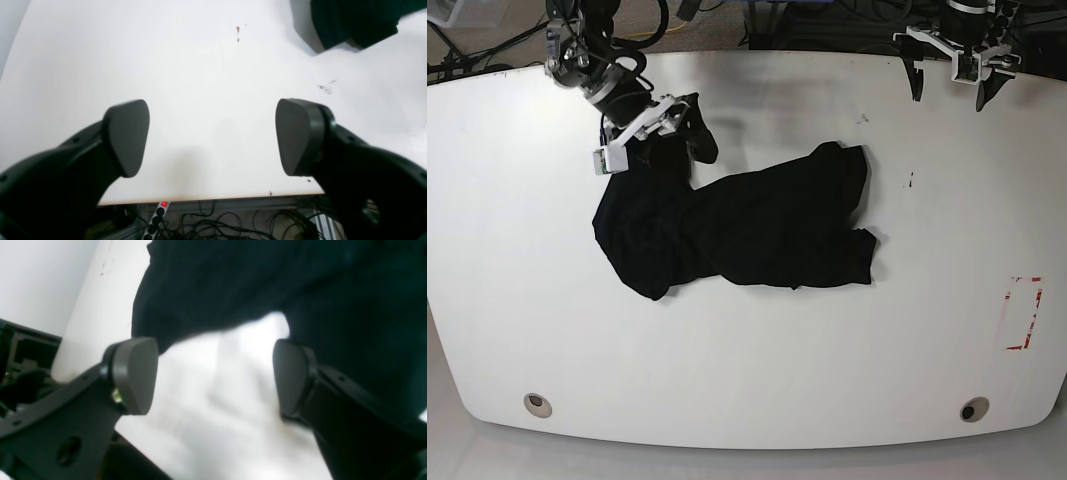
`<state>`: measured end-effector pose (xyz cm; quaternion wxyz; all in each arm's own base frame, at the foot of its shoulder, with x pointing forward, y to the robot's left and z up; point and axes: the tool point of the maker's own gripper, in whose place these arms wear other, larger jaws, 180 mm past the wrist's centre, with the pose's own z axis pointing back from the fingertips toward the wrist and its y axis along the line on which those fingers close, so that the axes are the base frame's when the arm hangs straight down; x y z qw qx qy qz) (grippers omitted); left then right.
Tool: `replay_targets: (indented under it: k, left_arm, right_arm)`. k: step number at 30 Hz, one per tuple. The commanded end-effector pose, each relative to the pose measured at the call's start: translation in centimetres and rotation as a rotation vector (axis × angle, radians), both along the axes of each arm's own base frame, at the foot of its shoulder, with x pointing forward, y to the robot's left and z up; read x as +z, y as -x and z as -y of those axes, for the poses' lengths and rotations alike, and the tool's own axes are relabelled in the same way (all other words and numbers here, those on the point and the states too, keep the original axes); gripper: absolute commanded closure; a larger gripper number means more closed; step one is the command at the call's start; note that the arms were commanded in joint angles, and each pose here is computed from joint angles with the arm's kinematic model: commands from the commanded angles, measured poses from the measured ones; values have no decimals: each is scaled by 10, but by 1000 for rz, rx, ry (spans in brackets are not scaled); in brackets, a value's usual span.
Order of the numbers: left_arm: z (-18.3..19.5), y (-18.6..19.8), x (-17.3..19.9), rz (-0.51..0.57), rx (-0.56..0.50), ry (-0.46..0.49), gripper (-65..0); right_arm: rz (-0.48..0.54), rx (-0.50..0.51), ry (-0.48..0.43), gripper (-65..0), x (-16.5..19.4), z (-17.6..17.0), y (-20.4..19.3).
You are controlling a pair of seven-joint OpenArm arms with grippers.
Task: Fold the T-shirt properly
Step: 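Lower the right gripper onto the black T-shirt and grasp its edge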
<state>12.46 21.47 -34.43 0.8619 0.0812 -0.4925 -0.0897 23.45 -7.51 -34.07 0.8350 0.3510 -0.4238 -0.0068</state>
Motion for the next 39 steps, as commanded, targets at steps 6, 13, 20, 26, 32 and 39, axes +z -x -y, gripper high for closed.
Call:
replay_targets:
  k: [6, 13, 20, 26, 32, 39]
  left_arm:
    - [0, -1, 8, 26, -11, -10, -554]
    - [0, 0, 7, 23, -10, -9, -554]
    - [0, 2, 7, 17, -10, -9, -554]
    - [0, 6, 5, 8, -6, -9, -554]
    - [0, 8, 5, 2, -5, -9, -554]
    - [0, 4, 6, 13, -6, -8, -554]
  right_arm:
    - [-58, 25, -63, -514, -16, -18, -28]
    - [-114, 28, -100, -514, -34, -24, -48]
    - [-114, 69, -113, -496, -35, -39, -68]
    - [-120, 90, -127, -369, -37, -49, -87]
    - [-92, 91, -134, -113, -27, -51, -99]
    - [26, 105, -108, 0, 11, -50, -106]
